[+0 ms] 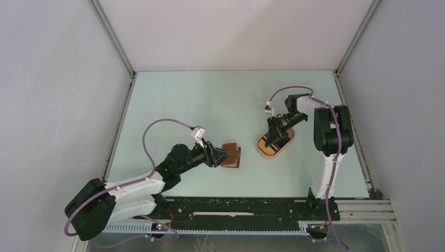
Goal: Put the credit cards into the card holder
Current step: Pick up the credit card from the storage box.
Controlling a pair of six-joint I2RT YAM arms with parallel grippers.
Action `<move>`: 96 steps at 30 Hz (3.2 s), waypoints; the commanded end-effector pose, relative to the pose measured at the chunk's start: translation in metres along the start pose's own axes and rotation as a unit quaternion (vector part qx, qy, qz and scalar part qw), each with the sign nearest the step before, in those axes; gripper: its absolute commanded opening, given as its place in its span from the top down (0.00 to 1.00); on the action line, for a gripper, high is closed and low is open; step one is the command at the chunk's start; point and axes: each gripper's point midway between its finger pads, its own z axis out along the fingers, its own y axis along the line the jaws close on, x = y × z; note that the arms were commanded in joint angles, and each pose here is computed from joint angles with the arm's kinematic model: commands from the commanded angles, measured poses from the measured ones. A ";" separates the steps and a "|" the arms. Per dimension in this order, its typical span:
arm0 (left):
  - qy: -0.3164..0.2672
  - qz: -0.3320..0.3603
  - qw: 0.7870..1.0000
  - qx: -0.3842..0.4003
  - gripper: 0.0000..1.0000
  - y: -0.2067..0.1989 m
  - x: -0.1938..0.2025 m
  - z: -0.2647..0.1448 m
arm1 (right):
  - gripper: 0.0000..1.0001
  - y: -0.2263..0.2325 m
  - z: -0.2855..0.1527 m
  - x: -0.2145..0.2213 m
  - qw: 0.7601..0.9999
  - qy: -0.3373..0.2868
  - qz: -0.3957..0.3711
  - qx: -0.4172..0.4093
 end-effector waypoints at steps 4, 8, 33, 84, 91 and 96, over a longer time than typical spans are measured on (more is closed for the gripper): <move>-0.008 0.002 1.000 0.005 0.47 -0.003 -0.002 -0.001 | 0.68 -0.001 -0.017 -0.010 1.000 -0.027 -0.007 0.014; -0.007 0.003 1.000 0.007 0.47 -0.004 -0.002 0.000 | 0.68 -0.003 -0.020 -0.011 0.999 -0.032 -0.006 0.016; -0.007 0.003 1.000 0.006 0.47 -0.004 -0.002 0.000 | 0.69 -0.006 -0.041 -0.012 0.998 -0.063 0.006 0.003; 0.059 0.137 0.972 -0.179 0.45 0.023 0.015 -0.001 | 1.00 0.042 -0.117 -0.026 0.959 -0.196 -0.152 0.135; 0.072 0.219 0.942 -0.244 0.41 0.015 0.017 0.009 | 1.00 0.115 -0.097 -0.032 0.925 -0.222 -0.264 0.158; 0.057 0.247 0.931 -0.261 0.39 0.015 0.012 0.010 | 1.00 0.146 -0.081 -0.026 0.923 -0.227 -0.292 0.108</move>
